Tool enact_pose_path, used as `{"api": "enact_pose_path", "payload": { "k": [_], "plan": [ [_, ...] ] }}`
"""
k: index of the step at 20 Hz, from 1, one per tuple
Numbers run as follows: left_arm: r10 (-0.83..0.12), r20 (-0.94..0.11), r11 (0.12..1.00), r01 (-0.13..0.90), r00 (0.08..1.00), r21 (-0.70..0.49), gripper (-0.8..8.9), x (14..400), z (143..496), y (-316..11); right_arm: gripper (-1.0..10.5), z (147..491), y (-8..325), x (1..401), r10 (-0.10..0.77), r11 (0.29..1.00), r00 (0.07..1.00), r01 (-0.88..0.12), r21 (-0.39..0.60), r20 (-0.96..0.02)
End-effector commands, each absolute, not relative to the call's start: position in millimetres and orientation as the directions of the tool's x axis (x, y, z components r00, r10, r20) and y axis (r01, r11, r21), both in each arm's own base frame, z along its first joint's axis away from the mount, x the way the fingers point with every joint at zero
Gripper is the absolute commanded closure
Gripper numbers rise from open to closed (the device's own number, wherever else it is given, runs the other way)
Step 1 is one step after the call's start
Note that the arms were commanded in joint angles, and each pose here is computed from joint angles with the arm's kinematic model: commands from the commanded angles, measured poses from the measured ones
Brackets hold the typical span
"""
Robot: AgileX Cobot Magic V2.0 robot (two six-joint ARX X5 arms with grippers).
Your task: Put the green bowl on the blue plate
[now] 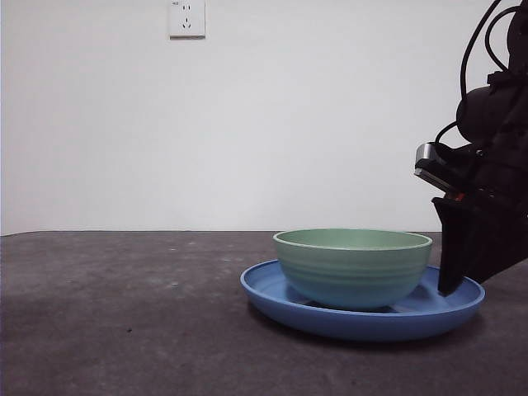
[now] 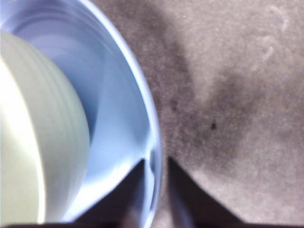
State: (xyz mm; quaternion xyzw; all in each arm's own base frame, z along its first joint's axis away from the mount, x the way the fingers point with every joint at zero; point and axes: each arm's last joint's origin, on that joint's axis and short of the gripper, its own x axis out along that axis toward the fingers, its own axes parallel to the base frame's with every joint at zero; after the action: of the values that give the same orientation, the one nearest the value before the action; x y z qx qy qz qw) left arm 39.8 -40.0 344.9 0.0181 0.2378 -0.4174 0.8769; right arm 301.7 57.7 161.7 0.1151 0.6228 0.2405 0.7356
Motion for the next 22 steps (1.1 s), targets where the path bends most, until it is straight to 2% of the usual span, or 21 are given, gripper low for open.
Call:
{"api": "enact_pose_path", "payload": {
  "k": [1, 6, 12, 18, 22],
  "plan": [
    [-0.728, -0.421, 0.647, 0.746, 0.542, -0.159, 2.81, 39.7, 347.8, -40.2, 9.4, 158.7, 59.7, 306.2, 0.497, 0.858, 0.102, -0.207, 0.470, -0.862],
    [-0.728, -0.421, 0.647, 0.746, 0.542, -0.159, 2.82, 39.7, 347.8, -40.2, 9.4, 160.6, 60.1, 306.8, 0.509, 0.853, 0.102, -0.192, 0.485, -0.854],
    [-0.728, -0.421, 0.647, 0.746, 0.542, -0.159, 2.82, 39.7, 347.8, -40.2, 9.4, 179.5, 69.7, 315.7, 0.521, 0.845, 0.113, -0.208, 0.492, -0.846],
    [-0.728, -0.421, 0.647, 0.746, 0.542, -0.159, 2.82, 39.7, 347.8, -40.2, 9.4, 208.9, 105.3, 324.6, 0.559, 0.815, 0.134, -0.271, 0.512, -0.818],
    [-0.728, -0.421, 0.647, 0.746, 0.542, -0.159, 2.82, 39.7, 347.8, -40.2, 9.4, 212.7, 141.3, 323.6, 0.578, 0.786, 0.102, -0.334, 0.520, -0.809]
  ]
}}
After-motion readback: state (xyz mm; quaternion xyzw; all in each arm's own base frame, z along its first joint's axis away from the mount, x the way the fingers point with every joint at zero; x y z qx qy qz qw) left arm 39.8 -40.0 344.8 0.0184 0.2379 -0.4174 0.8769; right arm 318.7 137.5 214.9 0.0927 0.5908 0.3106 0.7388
